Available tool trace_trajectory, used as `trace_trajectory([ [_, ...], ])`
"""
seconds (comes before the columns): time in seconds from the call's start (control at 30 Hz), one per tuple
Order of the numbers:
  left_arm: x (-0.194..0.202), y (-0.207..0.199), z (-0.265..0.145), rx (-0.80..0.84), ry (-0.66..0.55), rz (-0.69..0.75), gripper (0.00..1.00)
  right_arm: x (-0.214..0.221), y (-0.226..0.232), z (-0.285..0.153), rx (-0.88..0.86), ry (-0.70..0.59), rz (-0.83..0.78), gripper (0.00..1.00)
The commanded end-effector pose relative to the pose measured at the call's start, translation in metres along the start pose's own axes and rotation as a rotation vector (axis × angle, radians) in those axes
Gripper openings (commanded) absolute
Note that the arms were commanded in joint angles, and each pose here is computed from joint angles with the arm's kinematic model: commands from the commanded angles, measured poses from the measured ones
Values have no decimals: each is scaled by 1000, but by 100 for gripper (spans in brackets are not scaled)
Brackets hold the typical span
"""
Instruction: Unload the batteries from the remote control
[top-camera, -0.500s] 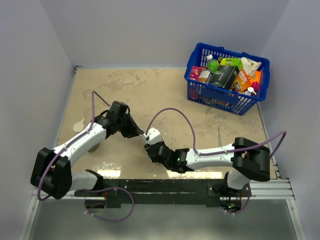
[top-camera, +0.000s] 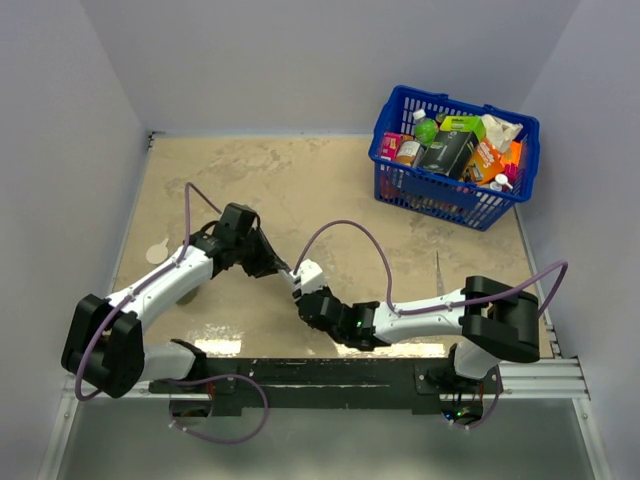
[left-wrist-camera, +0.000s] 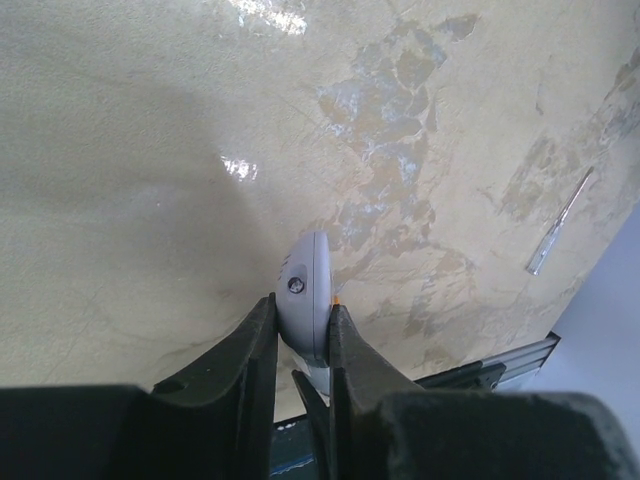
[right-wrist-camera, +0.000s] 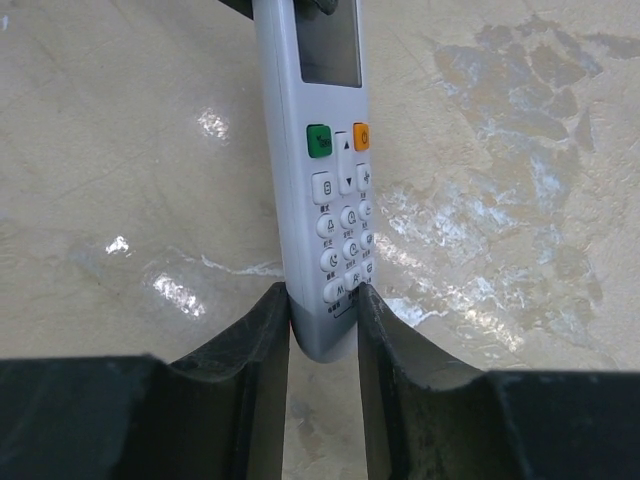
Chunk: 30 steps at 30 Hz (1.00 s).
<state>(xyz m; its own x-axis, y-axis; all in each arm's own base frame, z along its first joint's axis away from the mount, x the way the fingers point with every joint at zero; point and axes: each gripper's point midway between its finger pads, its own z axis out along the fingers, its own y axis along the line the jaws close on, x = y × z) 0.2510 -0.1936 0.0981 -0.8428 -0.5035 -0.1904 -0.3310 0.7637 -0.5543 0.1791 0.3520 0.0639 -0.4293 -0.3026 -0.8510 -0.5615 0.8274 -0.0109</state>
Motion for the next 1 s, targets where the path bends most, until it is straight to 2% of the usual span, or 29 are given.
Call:
trace_trajectory([
  [0.0,7,-12,-4,75,32,28,30,-9,7,-3,-39,-41,92,6],
  [0.07,9,-11,-5,82,33,33,38,-4,9,-3,-52,-31,102,6],
  [0.1,10,-10,-5,84,36,34,46,-3,9,-3,-55,-28,108,6],
  [0.2,12,-7,-5,88,36,39,57,4,11,-3,-67,-12,126,5],
  [0.3,14,-6,-8,97,33,52,63,10,12,-2,-72,4,143,4],
  [0.63,3,-11,-18,133,-41,166,65,22,13,-12,-135,45,268,6],
  [0.97,-6,-7,-22,120,-87,301,66,51,-28,-18,-105,125,546,22],
])
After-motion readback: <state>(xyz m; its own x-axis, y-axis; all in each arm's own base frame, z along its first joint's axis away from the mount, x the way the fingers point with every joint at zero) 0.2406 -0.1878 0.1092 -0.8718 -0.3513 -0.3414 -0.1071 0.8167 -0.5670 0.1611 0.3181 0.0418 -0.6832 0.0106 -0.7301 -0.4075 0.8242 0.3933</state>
